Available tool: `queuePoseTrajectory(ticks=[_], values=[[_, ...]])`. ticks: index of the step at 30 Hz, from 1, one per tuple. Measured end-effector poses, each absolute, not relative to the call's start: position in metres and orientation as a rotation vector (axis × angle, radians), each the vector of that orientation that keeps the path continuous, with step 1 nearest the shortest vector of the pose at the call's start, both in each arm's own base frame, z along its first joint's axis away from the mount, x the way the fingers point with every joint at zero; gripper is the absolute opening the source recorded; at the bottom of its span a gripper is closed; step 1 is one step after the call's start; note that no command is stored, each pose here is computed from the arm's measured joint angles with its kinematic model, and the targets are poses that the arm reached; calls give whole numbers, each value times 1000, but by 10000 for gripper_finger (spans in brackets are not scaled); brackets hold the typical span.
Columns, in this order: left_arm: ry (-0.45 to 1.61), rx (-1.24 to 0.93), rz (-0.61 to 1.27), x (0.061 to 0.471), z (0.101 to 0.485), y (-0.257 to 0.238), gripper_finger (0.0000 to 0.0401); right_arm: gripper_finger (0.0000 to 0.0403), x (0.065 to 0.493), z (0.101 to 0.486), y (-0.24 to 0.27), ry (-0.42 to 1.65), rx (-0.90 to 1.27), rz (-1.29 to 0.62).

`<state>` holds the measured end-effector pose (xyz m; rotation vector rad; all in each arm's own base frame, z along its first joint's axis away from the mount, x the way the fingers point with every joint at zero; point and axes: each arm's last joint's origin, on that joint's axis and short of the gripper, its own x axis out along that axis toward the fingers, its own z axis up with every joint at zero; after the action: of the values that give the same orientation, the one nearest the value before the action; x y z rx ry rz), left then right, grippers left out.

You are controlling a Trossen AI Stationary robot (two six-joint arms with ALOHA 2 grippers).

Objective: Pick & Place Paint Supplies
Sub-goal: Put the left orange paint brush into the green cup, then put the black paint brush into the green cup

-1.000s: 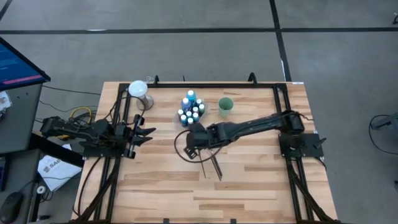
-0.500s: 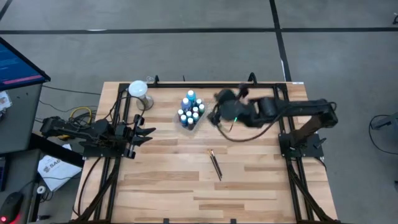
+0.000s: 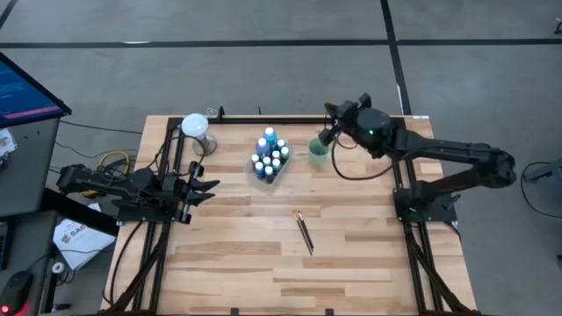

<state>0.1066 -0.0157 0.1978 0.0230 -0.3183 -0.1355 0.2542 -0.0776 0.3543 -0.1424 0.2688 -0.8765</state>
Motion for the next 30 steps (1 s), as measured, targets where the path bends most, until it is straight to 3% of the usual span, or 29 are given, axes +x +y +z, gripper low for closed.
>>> queuePoseTrajectory(ticks=[14,23,30], values=[[-321,23,-136,107,198,-16,1,0,240,246,-126,170,-150,-886],[-324,22,-135,106,198,-16,1,6,253,227,-122,253,-174,-818],[-326,22,-135,106,199,-16,1,74,254,229,-110,304,-182,-785]])
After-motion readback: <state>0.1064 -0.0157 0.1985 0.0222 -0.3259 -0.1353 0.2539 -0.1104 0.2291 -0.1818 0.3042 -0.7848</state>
